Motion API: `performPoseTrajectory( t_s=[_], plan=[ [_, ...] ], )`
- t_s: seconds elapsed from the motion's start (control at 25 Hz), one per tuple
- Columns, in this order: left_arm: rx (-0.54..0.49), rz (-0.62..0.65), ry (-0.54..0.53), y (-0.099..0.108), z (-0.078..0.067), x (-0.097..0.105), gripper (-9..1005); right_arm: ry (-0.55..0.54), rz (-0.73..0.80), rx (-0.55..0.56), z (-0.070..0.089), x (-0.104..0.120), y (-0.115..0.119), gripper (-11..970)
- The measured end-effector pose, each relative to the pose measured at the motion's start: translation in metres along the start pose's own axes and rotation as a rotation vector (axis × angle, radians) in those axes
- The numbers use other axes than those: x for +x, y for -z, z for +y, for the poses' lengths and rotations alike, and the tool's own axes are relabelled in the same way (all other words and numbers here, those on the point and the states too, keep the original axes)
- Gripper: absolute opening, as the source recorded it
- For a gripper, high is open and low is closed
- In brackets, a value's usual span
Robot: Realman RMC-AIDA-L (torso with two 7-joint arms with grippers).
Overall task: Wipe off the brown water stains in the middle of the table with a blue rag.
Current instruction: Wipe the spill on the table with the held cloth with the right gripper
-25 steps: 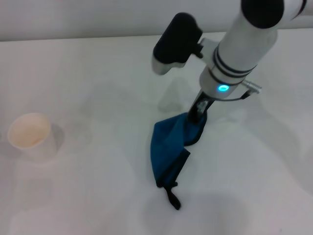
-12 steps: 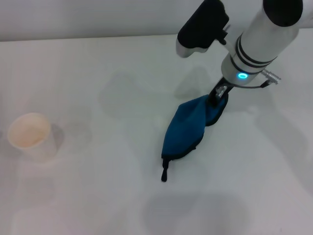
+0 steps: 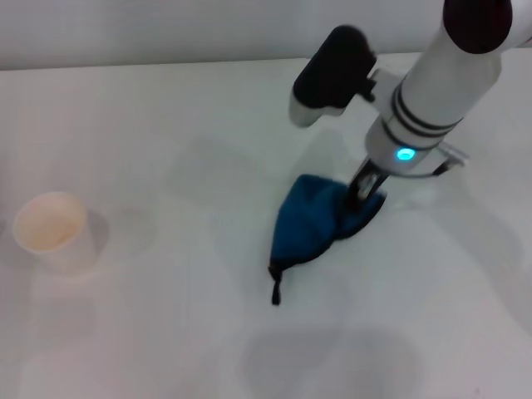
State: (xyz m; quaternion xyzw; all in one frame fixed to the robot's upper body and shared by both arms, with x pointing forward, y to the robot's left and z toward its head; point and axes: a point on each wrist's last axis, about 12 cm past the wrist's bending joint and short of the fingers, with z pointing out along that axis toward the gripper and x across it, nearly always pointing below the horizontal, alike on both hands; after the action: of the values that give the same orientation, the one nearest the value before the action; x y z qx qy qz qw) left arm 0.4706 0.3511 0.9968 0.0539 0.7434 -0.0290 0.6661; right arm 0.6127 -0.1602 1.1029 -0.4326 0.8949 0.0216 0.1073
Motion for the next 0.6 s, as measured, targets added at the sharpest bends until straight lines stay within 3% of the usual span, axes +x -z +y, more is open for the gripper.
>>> performPoseTrajectory(
  t_s=[0.6],
  plan=[
    [0.007, 0.014, 0.001, -0.009, -0.003, -0.001, 877, 0.245, -0.019, -0.391, 0.087, -0.008, -0.002, 22]
  ],
)
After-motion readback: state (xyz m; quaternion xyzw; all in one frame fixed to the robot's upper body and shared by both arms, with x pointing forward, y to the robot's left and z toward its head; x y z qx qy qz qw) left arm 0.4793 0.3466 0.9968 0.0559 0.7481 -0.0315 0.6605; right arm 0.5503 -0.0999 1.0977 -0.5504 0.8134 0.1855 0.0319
